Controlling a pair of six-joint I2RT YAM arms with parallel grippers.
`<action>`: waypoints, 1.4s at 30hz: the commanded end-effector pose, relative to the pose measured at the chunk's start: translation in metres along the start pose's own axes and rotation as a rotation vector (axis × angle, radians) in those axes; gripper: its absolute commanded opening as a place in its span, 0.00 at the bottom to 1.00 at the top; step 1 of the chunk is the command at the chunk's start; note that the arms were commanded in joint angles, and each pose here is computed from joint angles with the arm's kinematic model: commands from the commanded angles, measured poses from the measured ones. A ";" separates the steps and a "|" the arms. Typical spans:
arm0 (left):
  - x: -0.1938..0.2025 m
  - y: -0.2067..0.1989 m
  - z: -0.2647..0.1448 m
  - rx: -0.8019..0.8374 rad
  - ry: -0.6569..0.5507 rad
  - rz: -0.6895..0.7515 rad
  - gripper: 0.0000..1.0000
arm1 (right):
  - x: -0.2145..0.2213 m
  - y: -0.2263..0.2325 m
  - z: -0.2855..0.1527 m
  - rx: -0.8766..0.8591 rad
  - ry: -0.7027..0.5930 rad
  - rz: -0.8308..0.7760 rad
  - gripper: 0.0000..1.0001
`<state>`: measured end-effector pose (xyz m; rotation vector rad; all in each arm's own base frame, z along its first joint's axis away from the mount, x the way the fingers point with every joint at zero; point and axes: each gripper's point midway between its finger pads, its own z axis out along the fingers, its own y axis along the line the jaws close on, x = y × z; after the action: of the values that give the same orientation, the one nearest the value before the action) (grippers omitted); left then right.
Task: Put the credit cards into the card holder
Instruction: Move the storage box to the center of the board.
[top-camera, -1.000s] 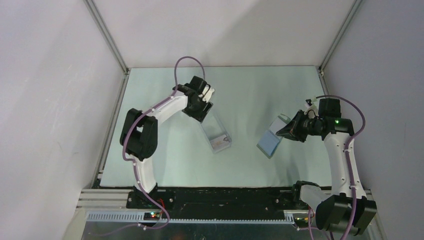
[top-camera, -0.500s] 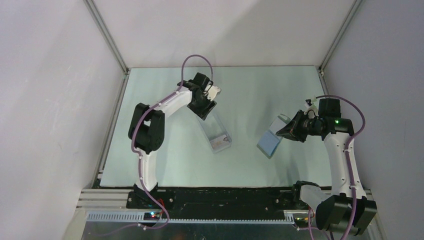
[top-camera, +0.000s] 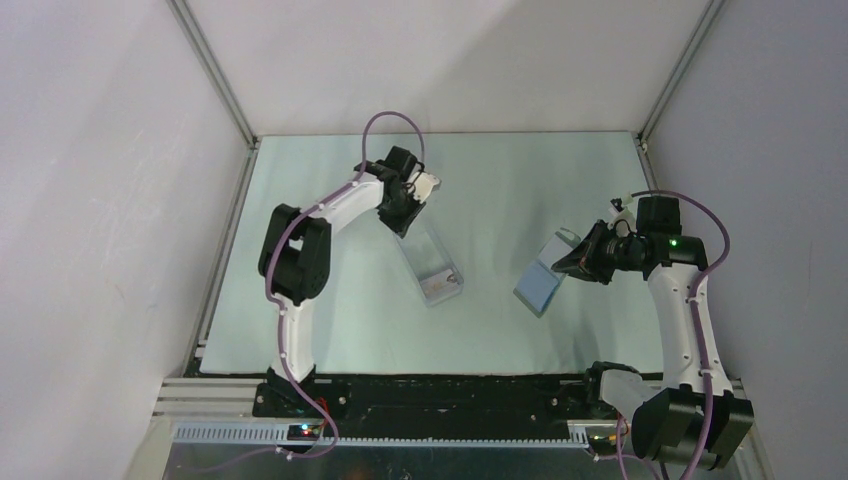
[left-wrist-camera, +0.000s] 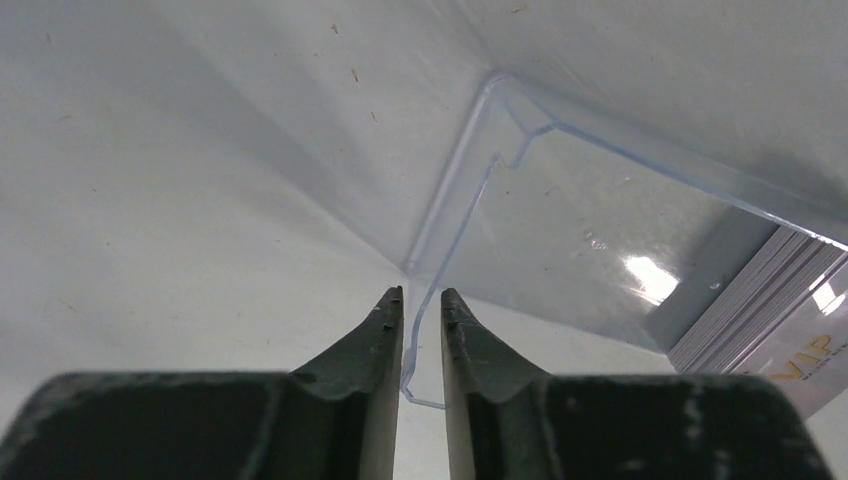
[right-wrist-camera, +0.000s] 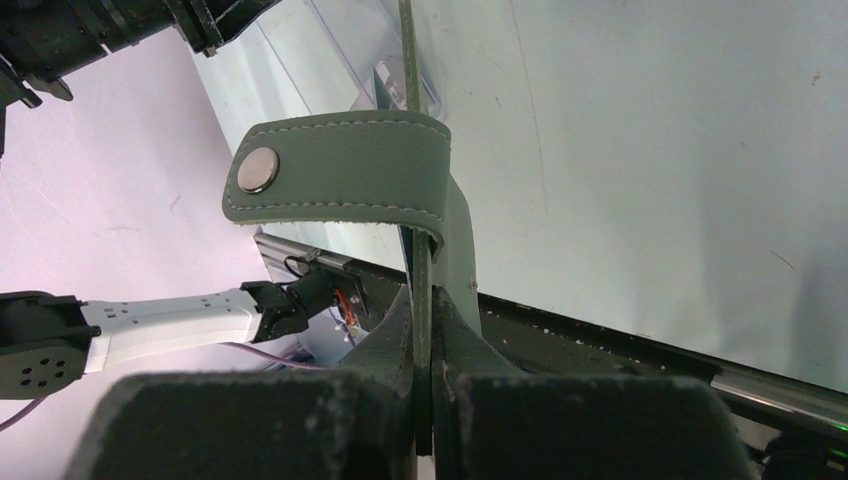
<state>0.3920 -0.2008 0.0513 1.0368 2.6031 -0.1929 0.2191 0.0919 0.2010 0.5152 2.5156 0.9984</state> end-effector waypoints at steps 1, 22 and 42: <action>-0.008 0.005 -0.004 -0.025 -0.015 -0.050 0.19 | 0.000 0.004 0.000 -0.023 0.002 -0.021 0.00; 0.024 0.002 -0.030 -0.162 -0.017 -0.696 0.00 | 0.011 0.016 0.015 -0.036 0.069 -0.060 0.00; 0.061 0.016 -0.052 -0.294 -0.034 -0.842 0.48 | 0.049 0.024 0.084 -0.061 0.248 -0.128 0.00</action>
<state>0.3444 -0.1364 0.0514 -0.1720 2.8317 0.0350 0.2070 0.1708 0.1511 0.2302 2.7349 1.1164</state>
